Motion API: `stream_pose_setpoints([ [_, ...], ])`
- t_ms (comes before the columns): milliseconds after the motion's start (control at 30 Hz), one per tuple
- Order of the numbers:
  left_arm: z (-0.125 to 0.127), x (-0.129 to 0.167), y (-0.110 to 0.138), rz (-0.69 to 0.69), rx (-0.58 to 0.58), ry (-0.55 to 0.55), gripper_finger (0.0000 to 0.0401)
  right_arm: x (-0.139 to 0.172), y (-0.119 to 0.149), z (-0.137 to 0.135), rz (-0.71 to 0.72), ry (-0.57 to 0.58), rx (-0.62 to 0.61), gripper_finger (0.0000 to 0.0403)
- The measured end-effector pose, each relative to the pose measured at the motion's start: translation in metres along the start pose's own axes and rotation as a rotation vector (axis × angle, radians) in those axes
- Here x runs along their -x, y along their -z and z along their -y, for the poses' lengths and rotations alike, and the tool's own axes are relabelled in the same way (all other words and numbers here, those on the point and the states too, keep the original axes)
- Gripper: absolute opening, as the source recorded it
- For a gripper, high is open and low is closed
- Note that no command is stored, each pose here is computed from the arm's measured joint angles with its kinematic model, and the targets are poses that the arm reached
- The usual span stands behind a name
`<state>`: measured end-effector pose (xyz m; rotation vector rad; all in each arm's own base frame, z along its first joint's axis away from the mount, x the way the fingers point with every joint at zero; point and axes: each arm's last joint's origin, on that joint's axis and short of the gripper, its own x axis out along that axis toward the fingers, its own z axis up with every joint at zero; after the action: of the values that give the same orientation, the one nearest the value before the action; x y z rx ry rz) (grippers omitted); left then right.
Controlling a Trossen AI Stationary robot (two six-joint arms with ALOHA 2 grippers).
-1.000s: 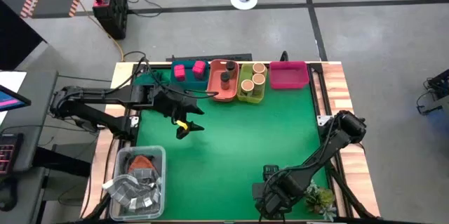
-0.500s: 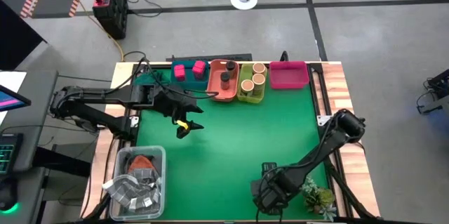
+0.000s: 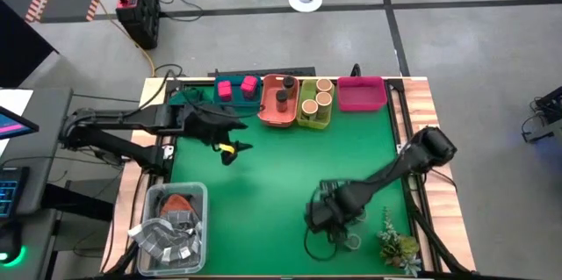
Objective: Sort spices by type
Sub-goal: Put the black seasoning bottle into the orange bin
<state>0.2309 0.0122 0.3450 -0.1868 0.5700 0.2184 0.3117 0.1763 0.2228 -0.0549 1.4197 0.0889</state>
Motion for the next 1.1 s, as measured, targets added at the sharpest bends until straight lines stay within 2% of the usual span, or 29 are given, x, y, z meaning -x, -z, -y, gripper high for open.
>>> stream_pose_setpoints([
  [233, -0.014, 0.029, -0.004, 0.117, 0.065, -0.182, 0.0306, 0.023, -0.014, 0.066, 0.057, 0.017, 0.042, 0.0233],
  [400, -0.023, 0.037, 0.001, 0.108, 0.143, -0.283, 0.0306, 0.034, -0.030, 0.113, 0.100, 0.045, 0.104, 0.0231],
  [700, -0.025, 0.034, 0.003, 0.092, 0.230, -0.301, 0.0306, 0.077, -0.056, 0.204, 0.352, 0.156, 0.046, 0.0231],
  [900, -0.025, 0.032, 0.000, 0.125, 0.268, -0.321, 0.0306, 0.099, -0.057, 0.247, 0.435, 0.256, -0.003, 0.0231],
  [1100, -0.026, 0.033, -0.004, 0.174, 0.303, -0.333, 0.0306, 0.106, -0.050, 0.283, 0.476, 0.317, -0.087, 0.0231],
])
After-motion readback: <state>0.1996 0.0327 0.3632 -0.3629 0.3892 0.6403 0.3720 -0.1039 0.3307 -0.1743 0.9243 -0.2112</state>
